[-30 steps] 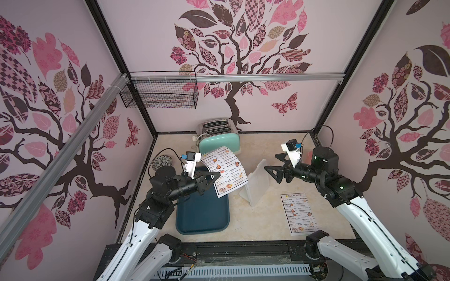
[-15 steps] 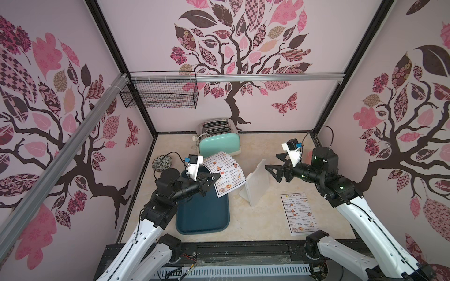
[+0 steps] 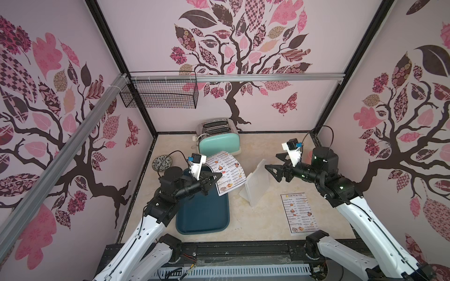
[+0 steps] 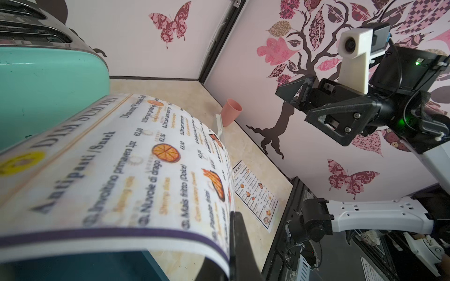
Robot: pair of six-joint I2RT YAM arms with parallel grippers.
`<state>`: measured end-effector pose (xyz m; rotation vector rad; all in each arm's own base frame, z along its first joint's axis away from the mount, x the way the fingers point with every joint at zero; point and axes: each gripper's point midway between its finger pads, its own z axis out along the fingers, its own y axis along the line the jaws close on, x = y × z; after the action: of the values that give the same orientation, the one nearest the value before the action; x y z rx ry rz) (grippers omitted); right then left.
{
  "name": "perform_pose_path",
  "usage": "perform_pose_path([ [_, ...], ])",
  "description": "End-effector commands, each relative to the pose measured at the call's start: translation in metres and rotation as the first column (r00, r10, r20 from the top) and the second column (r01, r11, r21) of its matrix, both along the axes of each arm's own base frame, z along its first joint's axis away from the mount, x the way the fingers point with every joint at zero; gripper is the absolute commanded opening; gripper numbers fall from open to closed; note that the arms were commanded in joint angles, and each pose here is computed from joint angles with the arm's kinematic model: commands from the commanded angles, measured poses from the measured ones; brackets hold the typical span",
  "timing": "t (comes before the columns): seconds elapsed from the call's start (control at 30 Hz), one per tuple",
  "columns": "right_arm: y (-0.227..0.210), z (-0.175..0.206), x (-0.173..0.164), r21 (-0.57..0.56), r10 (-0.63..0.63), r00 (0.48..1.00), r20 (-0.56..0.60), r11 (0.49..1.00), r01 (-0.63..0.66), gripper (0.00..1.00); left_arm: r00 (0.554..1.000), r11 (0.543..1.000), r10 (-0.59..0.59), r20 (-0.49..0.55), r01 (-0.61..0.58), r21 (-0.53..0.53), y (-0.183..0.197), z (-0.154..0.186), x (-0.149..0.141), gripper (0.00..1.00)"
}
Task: Replace the menus in the menu holders
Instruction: Insert the menu into the menu holder.
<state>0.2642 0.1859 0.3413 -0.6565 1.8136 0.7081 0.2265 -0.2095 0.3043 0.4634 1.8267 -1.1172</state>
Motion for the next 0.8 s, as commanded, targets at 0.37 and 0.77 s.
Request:
perform_pose_path([
  [0.37, 0.001, 0.01, 0.0, 0.017, 0.002, 1.0, 0.021, 1.0, -0.002, 0.93, 0.998, 1.0, -0.003, 0.06, 0.003, 0.006, 0.0, 0.009, -0.003, 0.0],
  [0.77, 0.001, 0.011, -0.003, 0.019, 0.01, 1.0, 0.024, 1.0, -0.01, 0.92, 0.999, 1.0, 0.002, 0.05, -0.003, 0.012, 0.004, 0.01, -0.009, 0.0],
])
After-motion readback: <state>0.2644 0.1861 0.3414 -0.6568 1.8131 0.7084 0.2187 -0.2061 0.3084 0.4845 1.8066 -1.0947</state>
